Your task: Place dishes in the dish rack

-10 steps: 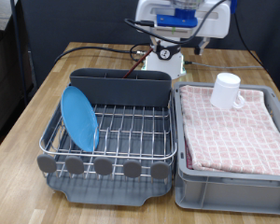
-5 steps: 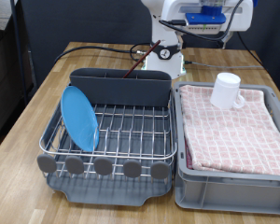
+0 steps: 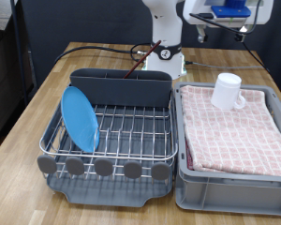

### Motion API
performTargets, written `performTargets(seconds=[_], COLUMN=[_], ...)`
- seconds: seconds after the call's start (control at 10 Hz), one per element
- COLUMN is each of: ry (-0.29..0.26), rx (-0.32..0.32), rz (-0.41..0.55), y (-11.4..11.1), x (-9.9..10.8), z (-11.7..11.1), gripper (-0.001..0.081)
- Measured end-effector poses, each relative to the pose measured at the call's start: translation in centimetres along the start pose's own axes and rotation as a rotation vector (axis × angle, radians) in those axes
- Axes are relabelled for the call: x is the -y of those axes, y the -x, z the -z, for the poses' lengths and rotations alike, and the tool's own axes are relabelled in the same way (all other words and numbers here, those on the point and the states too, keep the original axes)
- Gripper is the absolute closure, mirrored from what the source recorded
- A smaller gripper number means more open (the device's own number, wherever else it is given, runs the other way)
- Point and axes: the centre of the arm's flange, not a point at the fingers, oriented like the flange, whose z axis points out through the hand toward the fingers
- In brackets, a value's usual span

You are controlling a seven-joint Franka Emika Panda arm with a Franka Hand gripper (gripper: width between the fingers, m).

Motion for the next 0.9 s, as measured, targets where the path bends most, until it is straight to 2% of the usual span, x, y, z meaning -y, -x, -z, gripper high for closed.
performTargets(seconds=[0.5, 0.7, 0.9], ry=[0.022, 0.014, 0.039], rx=[-0.015, 0.013, 0.066], rz=[0.094, 0.109, 0.139], y=[3.2, 4.0, 4.4], x=[4.2, 5.3, 6.1], z=[0.5, 0.7, 0.2], gripper=[0.0004, 0.0004, 0.0004])
